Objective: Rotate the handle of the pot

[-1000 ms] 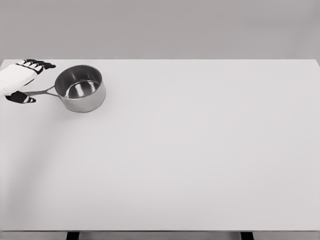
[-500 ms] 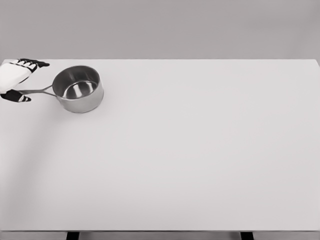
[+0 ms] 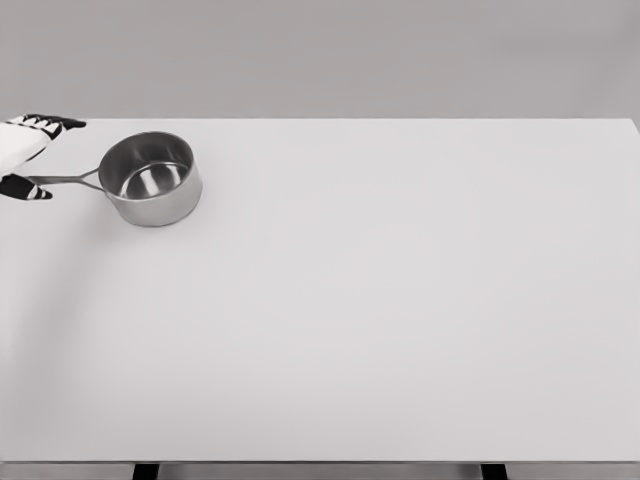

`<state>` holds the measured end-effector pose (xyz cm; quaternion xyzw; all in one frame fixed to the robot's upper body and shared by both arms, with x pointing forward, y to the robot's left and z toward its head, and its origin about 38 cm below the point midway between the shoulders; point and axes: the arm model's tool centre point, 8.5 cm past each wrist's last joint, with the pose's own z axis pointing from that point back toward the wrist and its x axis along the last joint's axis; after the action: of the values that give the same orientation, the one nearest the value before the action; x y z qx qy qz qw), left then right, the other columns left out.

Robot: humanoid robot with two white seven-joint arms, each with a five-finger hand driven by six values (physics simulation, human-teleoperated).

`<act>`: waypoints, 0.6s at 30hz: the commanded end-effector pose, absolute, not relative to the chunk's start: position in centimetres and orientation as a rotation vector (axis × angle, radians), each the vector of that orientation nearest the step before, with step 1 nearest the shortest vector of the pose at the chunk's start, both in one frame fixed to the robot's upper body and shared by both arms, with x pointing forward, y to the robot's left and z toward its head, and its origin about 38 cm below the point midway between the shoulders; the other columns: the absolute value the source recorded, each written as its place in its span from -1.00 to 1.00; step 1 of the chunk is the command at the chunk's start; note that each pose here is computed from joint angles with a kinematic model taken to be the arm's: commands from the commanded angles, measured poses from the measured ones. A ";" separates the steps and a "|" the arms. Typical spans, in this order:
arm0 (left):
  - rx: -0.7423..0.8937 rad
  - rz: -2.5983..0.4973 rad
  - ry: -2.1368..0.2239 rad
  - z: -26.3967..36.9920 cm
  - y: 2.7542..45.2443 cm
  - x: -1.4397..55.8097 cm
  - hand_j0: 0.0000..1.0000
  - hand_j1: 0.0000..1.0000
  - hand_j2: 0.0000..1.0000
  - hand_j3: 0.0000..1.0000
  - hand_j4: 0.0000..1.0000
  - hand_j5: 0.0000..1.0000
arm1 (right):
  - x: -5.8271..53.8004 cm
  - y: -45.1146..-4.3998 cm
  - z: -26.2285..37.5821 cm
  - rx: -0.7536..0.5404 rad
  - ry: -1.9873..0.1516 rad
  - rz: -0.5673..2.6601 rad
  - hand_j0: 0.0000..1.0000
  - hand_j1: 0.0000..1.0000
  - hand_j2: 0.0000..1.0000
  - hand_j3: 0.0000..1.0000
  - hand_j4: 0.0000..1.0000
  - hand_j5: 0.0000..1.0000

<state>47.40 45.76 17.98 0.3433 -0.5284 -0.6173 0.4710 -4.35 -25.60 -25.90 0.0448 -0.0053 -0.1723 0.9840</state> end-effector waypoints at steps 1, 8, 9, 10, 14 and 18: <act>0.834 -1.496 -1.285 17.6 46.2 47.3 1.00 1.00 1.00 1.00 1.00 1.00 | -4.4 -25.6 -25.9 0.090 -0.011 -0.346 1.00 1.00 1.00 1.00 1.00 1.00; 0.835 -1.480 -1.277 17.7 46.7 47.5 1.00 1.00 1.00 1.00 1.00 1.00 | -4.4 -25.6 -25.9 0.090 -0.011 -0.346 1.00 1.00 1.00 1.00 1.00 1.00; 0.835 -1.480 -1.277 17.7 46.7 47.5 1.00 1.00 1.00 1.00 1.00 1.00 | -4.4 -25.6 -25.9 0.090 -0.011 -0.346 1.00 1.00 1.00 1.00 1.00 1.00; 0.835 -1.482 -1.278 17.7 46.6 47.5 1.00 1.00 1.00 1.00 1.00 1.00 | -4.4 -25.6 -25.9 0.090 -0.011 -0.346 1.00 1.00 1.00 1.00 1.00 1.00; 0.822 -1.494 -1.286 17.4 45.8 47.6 1.00 1.00 1.00 1.00 1.00 1.00 | -4.4 -25.6 -25.9 0.092 -0.011 -0.346 1.00 1.00 1.00 1.00 1.00 1.00; 0.821 -1.493 -1.296 17.4 45.6 47.7 1.00 1.00 1.00 1.00 1.00 1.00 | -4.4 -25.6 -25.9 0.090 -0.011 -0.346 1.00 1.00 1.00 1.00 1.00 1.00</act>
<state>47.63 45.70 17.31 0.3366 -0.5271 -0.6151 0.4802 -4.35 -25.60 -25.90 0.0448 -0.0053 -0.1723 0.9840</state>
